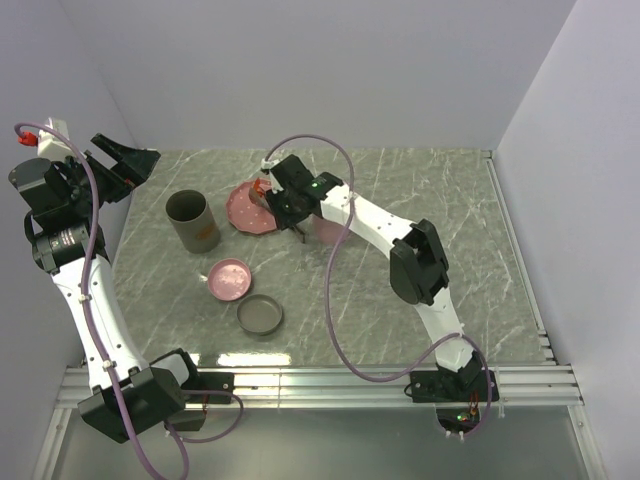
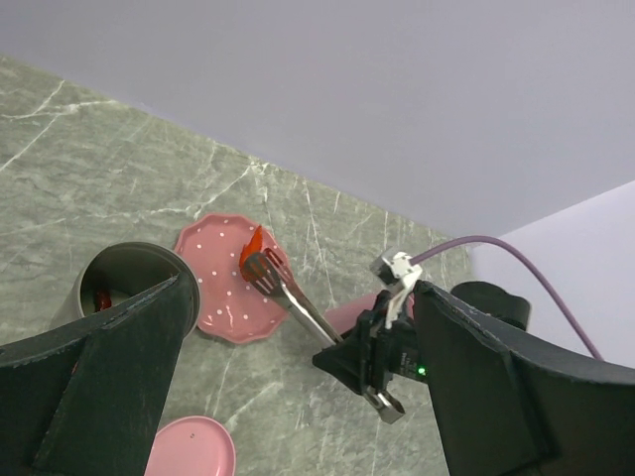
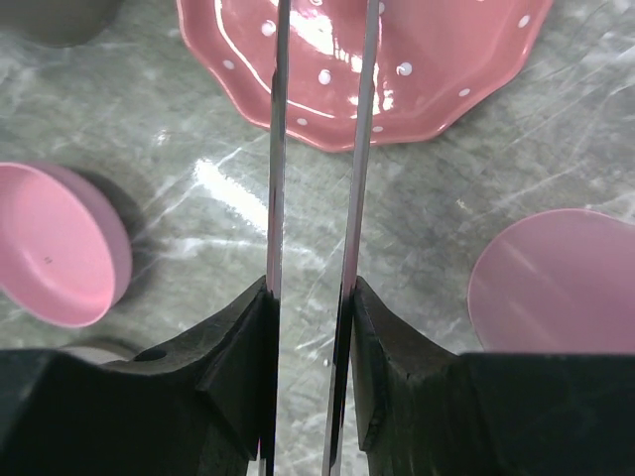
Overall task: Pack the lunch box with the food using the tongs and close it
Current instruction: Pick up the food using the clamp, then place the food into the lunch box, then put down the clamp, then pick up the lid of the lunch box with the left arm, then pass the lid of the lunch box from the left arm to the right
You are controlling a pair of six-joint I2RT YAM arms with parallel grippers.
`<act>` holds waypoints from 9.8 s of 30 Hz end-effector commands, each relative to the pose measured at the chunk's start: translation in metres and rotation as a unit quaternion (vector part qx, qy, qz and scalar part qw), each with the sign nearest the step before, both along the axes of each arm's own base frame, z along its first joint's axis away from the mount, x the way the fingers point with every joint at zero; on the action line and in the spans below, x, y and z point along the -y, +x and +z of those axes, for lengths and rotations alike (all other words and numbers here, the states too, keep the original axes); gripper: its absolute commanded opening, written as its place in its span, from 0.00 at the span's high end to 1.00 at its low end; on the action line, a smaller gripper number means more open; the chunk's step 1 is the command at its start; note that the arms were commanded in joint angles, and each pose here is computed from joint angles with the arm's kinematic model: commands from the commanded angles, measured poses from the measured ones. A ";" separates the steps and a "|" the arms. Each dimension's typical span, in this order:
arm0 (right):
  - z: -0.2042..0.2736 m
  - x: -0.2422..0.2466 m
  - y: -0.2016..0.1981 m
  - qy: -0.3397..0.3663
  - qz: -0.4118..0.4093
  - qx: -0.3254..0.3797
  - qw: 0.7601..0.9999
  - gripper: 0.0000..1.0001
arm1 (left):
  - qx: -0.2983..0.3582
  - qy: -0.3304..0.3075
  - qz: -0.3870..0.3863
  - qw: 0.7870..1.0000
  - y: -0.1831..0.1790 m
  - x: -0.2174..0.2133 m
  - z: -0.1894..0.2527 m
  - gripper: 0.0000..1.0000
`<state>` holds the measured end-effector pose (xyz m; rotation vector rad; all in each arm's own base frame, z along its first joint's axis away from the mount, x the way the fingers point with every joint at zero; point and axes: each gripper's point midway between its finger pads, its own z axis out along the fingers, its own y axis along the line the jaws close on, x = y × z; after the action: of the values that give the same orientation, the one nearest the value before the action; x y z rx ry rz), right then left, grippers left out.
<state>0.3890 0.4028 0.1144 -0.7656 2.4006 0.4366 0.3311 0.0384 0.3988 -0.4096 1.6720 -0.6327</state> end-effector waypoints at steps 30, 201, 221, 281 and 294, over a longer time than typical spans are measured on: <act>0.169 -0.053 -0.077 0.127 0.097 0.121 0.980 0.63 | 0.028 0.004 -0.007 1.000 -0.003 0.004 0.013 0.01; 0.150 0.316 -0.046 0.164 -0.138 0.019 0.977 0.00 | -0.039 0.594 -0.627 0.502 -0.091 0.077 -0.376 0.46; 0.148 0.311 -0.048 0.179 -0.136 0.011 0.974 0.00 | -0.065 0.582 -0.655 0.478 -0.105 0.086 -0.393 0.84; 0.348 0.032 -0.101 0.660 0.074 -0.171 0.728 0.30 | 0.462 0.229 -0.432 0.740 -0.115 0.246 0.038 0.99; 0.346 0.024 -0.112 0.665 0.073 -0.209 0.713 0.50 | 0.456 0.253 -0.452 0.723 -0.116 0.254 0.025 0.99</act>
<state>0.2860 0.3791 0.4400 -0.0831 1.6780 2.1950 0.2246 -0.2145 0.4113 1.0151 0.9466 -0.8650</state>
